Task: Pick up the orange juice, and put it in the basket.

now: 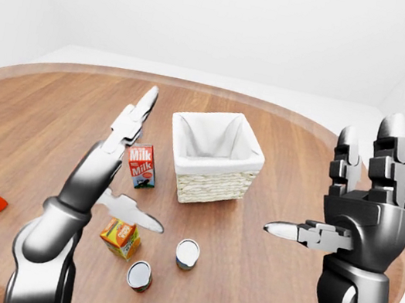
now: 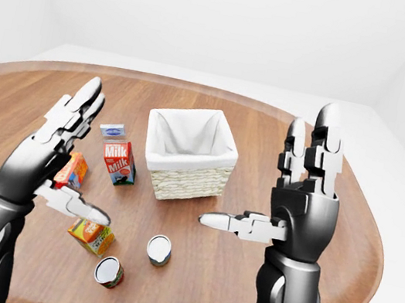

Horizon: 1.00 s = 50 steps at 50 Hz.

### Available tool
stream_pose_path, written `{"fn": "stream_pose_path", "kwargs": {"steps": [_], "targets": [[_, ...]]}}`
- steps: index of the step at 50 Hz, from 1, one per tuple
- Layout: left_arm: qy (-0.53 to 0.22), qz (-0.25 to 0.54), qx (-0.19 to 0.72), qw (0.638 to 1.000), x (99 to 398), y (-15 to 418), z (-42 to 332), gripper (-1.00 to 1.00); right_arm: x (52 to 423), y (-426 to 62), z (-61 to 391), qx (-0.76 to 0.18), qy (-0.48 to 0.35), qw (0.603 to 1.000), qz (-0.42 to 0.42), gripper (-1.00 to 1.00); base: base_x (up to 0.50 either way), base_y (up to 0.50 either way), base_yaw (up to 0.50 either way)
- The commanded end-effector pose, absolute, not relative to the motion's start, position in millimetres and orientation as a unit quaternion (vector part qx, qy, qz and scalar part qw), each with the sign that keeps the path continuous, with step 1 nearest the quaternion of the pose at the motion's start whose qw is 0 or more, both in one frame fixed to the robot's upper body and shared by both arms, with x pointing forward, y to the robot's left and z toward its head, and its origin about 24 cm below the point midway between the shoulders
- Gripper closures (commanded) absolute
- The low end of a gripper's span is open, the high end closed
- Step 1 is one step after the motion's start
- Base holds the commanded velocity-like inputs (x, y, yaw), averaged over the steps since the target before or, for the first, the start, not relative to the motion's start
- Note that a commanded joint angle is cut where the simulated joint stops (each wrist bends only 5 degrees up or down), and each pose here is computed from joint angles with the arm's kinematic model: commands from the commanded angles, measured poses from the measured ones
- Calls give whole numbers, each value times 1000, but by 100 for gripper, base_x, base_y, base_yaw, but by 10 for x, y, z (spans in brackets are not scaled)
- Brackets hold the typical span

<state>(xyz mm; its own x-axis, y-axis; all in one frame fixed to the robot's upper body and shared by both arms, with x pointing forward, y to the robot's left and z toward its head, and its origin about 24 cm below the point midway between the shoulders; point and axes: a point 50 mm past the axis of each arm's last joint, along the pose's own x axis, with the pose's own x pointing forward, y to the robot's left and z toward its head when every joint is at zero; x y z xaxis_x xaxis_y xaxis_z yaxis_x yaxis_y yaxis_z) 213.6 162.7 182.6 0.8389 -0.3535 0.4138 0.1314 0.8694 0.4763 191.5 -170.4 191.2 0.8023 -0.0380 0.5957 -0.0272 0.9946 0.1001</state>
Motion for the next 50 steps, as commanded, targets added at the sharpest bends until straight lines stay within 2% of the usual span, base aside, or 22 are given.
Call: {"fn": "stream_pose_path", "kwargs": {"steps": [1, 5, 11, 13, 15, 23, 30, 40, 50], "targets": [[-353, -185, 352, 847, 1918, 1678, 2421, -100, 1886, -1712, 1982, 53, -332, 942, -4, -100, 0, 0, 0], [-391, -182, 387, 815, 1781, 1694, 2599, -100, 1872, -1705, 1997, 52, -336, 941, -3, -100, 0, 0, 0], [-397, -161, 425, 797, 1794, 1806, 2748, -100, 1871, -1708, 1991, 53, -334, 941, -7, -100, 0, 0, 0], [-363, -176, 410, 818, 1777, 1890, 2619, -100, 1892, -1697, 1955, 53, -325, 944, -7, -100, 0, 0, 0], [-368, -184, 394, 822, 1693, 1898, 2594, -100, 1900, -1689, 1944, 51, -322, 945, -6, -100, 0, 0, 0], [-301, -164, 365, 865, 1722, 1997, 2314, -100, 1888, -1698, 1973, 51, -329, 943, -7, -100, 0, 0, 0], [-303, -163, 380, 859, 1709, 1970, 2202, -100, 1887, -1684, 1929, 50, -318, 947, -7, -100, 0, 0, 0], [-200, -193, 364, 889, 1741, 1999, 1738, -100, 1897, -1696, 1910, 49, -314, 948, -9, -100, 0, 0, 0], [-131, -195, 348, 908, 1805, 2043, 1448, -100, 1865, -1726, 1981, 52, -332, 942, -14, -100, 0, 0, 0]]}}
